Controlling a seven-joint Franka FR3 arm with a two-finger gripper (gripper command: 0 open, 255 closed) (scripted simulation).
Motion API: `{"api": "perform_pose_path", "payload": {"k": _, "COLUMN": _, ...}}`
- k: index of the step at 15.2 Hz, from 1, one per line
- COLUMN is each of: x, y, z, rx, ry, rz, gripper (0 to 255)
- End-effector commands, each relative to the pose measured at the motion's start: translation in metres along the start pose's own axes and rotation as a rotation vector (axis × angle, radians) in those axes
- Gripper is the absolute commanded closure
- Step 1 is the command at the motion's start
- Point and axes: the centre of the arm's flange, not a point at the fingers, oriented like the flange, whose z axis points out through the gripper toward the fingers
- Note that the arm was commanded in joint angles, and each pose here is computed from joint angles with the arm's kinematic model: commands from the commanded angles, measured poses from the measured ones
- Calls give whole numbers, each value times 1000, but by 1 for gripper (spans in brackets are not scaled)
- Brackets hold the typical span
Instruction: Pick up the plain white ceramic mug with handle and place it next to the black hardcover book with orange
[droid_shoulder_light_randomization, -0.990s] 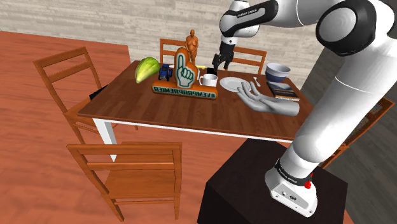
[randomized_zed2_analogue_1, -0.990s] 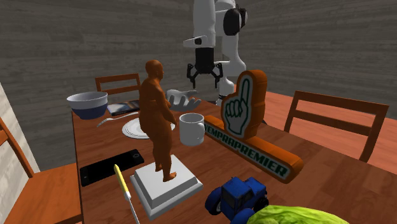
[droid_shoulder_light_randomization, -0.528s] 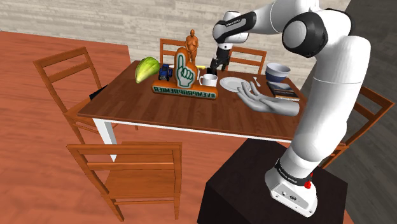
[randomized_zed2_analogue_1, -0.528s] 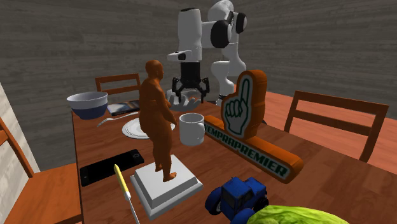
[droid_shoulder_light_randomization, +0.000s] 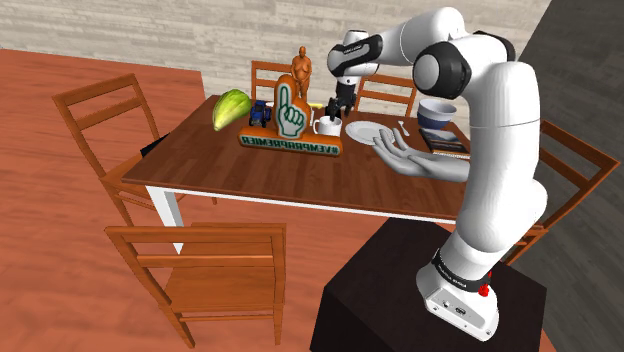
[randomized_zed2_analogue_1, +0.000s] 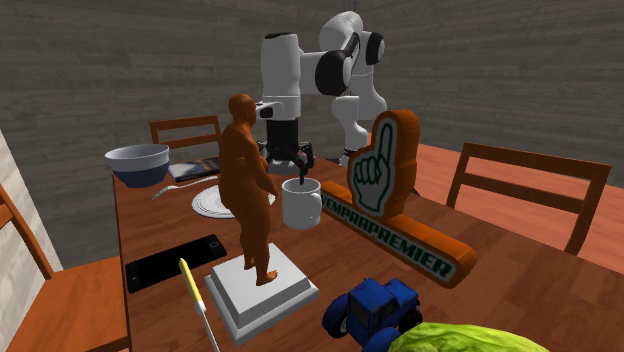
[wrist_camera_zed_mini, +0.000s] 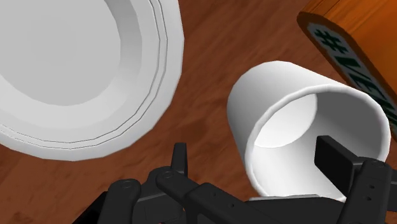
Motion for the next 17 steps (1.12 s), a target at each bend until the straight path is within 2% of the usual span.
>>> {"api": "perform_pose_path", "payload": {"k": 1, "x": 1, "y": 0, "z": 11, "rx": 0, "ry": 0, "rz": 0, "gripper": 0}}
{"api": "perform_pose_path", "payload": {"k": 4, "x": 1, "y": 0, "z": 30, "rx": 0, "ry": 0, "rz": 0, "gripper": 0}}
{"api": "perform_pose_path", "payload": {"k": 12, "x": 1, "y": 0, "z": 30, "rx": 0, "ry": 0, "rz": 0, "gripper": 0}}
{"api": "perform_pose_path", "payload": {"k": 13, "x": 1, "y": 0, "z": 30, "rx": 0, "ry": 0, "rz": 0, "gripper": 255}}
{"api": "perform_pose_path", "payload": {"k": 17, "x": 1, "y": 0, "z": 30, "rx": 0, "ry": 0, "rz": 0, "gripper": 255}}
